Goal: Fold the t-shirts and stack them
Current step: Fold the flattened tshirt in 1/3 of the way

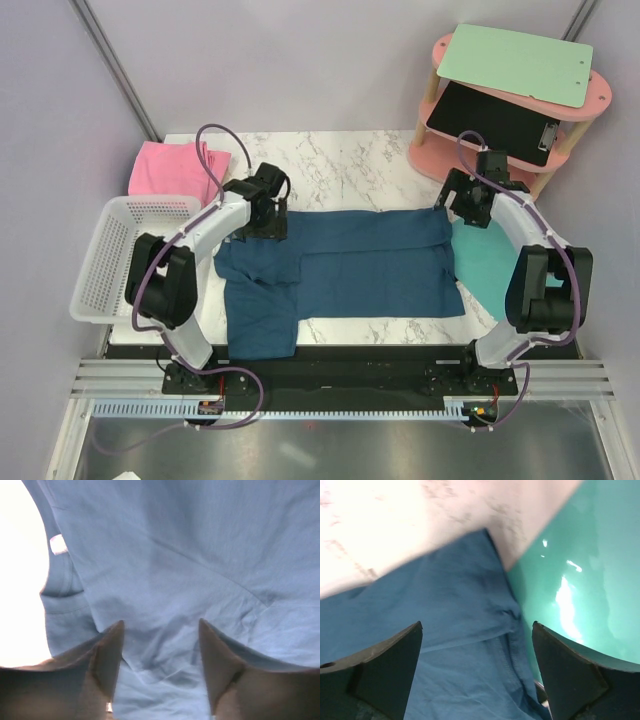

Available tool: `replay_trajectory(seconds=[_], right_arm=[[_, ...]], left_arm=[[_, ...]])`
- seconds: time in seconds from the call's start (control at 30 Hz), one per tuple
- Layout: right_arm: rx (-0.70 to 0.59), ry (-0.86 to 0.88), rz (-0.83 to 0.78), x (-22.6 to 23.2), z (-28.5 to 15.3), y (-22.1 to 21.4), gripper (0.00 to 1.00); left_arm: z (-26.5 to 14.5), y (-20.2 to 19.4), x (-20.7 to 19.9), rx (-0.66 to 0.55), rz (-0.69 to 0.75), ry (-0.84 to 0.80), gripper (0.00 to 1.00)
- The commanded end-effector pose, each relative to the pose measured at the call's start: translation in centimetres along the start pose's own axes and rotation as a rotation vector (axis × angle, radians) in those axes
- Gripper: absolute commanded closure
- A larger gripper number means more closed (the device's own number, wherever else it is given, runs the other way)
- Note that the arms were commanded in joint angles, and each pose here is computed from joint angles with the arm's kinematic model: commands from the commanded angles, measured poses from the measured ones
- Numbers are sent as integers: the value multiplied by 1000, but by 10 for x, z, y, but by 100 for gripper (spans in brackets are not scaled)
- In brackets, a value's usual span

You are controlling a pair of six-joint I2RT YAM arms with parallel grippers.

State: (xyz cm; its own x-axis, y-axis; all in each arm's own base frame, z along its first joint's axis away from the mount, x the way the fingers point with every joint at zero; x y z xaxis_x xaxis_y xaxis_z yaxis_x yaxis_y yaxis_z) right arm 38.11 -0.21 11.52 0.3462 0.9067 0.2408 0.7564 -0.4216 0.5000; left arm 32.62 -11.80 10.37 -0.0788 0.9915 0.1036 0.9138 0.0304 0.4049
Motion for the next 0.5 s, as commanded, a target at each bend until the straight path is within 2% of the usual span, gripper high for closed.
replay_trajectory(seconds=[0.0,0.17,0.2,0.23,0.27,0.3,0.33,0.37,0.4,0.43,0.47], right_arm=[[4,215,-71,52,1,4,2],[72,277,-250,106,14,-32,2],[89,293,-294,123,14,-45,3],[108,289,-313,128,19,-54,4],[117,283,-328,132,22,-60,12],[142,276,-351,138,27,-73,25],[154,271,-356,139,30,-78,38],[165,264,-355,139,32,-82,72],[174,240,-360,137,36,-88,90],[185,225,-363,135,40,-93,100],[188,205,-358,132,44,-95,100]], left_arm=[[7,25,-1,-42,-23,-3,0],[27,39,-9,-10,-46,-58,1],[29,41,-11,-10,-48,-68,5],[33,41,-12,-5,-50,-71,43],[34,41,-14,0,-50,-79,76],[36,41,-14,6,-54,-78,98],[39,39,-15,15,-53,-80,98],[41,37,-16,25,-54,-84,98],[41,35,-16,30,-58,-87,98],[44,29,-15,45,-57,-81,98],[47,26,-14,54,-56,-71,98]])
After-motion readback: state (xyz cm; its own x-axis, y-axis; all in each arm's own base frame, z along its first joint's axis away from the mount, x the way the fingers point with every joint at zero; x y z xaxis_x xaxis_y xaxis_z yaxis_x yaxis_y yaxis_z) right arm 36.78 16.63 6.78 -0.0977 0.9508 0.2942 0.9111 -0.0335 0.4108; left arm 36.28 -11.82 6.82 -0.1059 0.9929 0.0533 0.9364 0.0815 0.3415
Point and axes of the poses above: each gripper's point midway between its finger pads, its own z axis out along the fingers, its own x axis along the line the jaws close on, y = z × x, the point moved 2 cm from there along -z, back along the fingers, and after that the axes turned 1 degree about -z, right-handed, at the moved point
